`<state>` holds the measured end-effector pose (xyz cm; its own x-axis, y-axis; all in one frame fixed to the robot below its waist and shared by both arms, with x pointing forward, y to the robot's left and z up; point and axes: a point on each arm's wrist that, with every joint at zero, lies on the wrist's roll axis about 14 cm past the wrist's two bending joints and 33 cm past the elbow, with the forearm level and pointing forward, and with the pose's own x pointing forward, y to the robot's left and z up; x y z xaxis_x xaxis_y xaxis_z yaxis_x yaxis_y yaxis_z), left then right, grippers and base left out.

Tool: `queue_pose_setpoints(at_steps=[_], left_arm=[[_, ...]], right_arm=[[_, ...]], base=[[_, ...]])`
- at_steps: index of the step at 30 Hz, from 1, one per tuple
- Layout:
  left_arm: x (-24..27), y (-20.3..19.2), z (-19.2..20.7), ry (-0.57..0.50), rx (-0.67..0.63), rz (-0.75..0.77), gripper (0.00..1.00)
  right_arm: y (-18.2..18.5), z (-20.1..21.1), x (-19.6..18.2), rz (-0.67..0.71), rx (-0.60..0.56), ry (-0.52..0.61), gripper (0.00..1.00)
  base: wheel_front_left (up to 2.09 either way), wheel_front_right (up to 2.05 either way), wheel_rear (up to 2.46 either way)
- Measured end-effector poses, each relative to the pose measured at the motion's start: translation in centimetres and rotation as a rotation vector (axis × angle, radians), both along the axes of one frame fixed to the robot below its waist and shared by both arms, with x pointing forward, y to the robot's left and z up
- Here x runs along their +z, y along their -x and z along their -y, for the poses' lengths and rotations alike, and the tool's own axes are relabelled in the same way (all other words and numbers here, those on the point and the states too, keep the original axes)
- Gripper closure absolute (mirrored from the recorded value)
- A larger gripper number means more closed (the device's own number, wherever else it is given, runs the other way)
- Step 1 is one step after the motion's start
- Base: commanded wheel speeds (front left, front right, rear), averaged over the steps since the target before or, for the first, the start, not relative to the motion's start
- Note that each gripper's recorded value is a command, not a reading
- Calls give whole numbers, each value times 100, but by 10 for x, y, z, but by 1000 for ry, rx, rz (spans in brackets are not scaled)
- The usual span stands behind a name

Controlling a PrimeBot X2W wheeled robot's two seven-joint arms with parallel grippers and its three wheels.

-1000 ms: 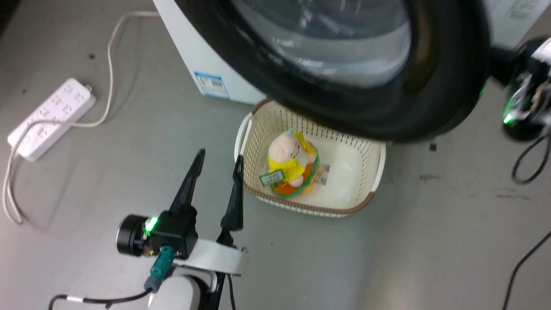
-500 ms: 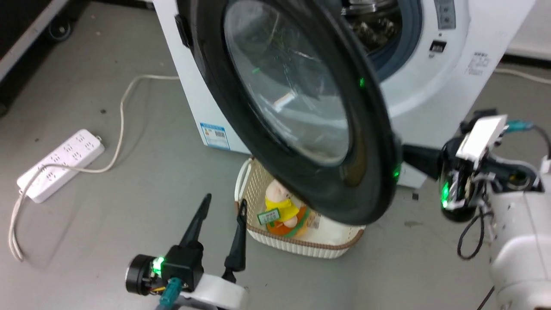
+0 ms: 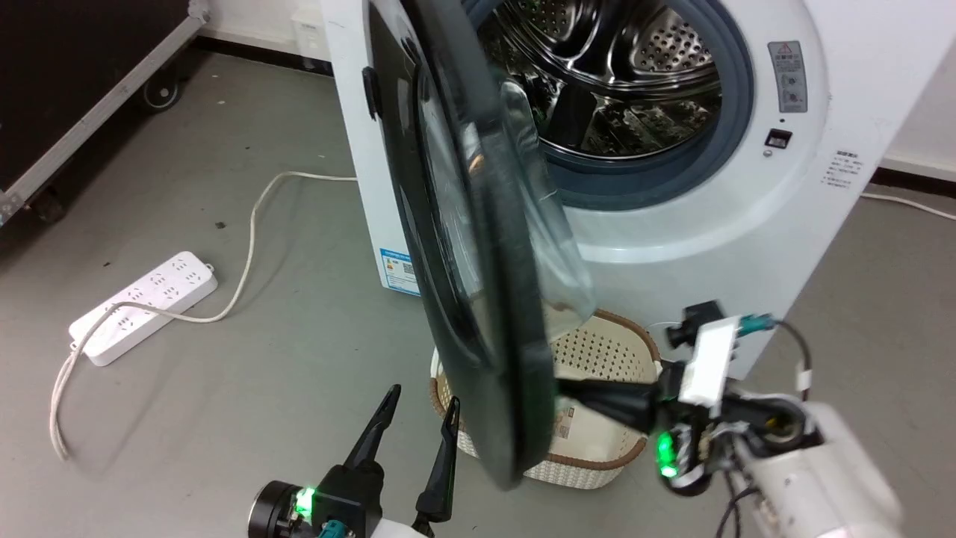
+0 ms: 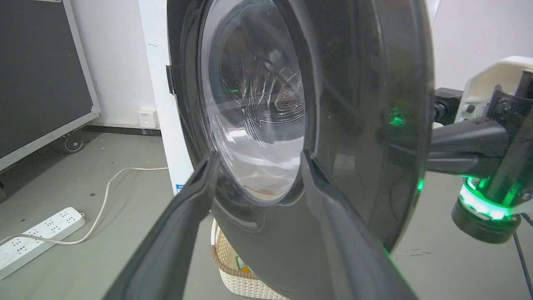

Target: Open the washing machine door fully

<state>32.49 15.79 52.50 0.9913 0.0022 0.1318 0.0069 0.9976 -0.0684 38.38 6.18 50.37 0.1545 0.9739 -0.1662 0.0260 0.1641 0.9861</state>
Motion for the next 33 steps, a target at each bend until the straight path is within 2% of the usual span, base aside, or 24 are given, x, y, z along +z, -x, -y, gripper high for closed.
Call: queue_pose_setpoints(at_steps=[4,8,9,10,14,16,22,25,28,31,33], left_arm=[[1,2,-2,0,8,3,0],[2,3,-8,0,26,8,0],[2,3,-10,1,31,9,0],[2,3,-11,0,34,8,0],[5,5,-15,-6,45,19,0],[6,4,-17,-6,49,24,0],[12,-2,-19,-2,37,44,0],[15,-7,-20,5,30,54,0],[15,-11,-20,37,7,55,0],[11,-13,-20,66,-10,44,0],[9,-15,-18,58,-21,40,0]], right_arm=[[12,-18,-1,8,6,-17,100],[5,-20,7,19,-60,-47,100],[3,-19,7,24,-78,-45,89],[0,-16,8,33,-101,-40,0],[-18,7,22,108,-230,-37,0],[-31,30,31,196,-324,-3,0],[-63,123,83,680,-709,194,0],[-57,165,99,942,-840,343,0],[-44,198,100,1180,-912,517,0],[-26,221,95,1335,-961,637,0],[-14,233,85,1369,-978,712,0]], base=[[0,0,0],[0,0,0],[0,0,0],[0,0,0],[0,0,0],[0,0,0],[0,0,0],[0,0,0],[0,0,0],[0,0,0],[0,0,0]])
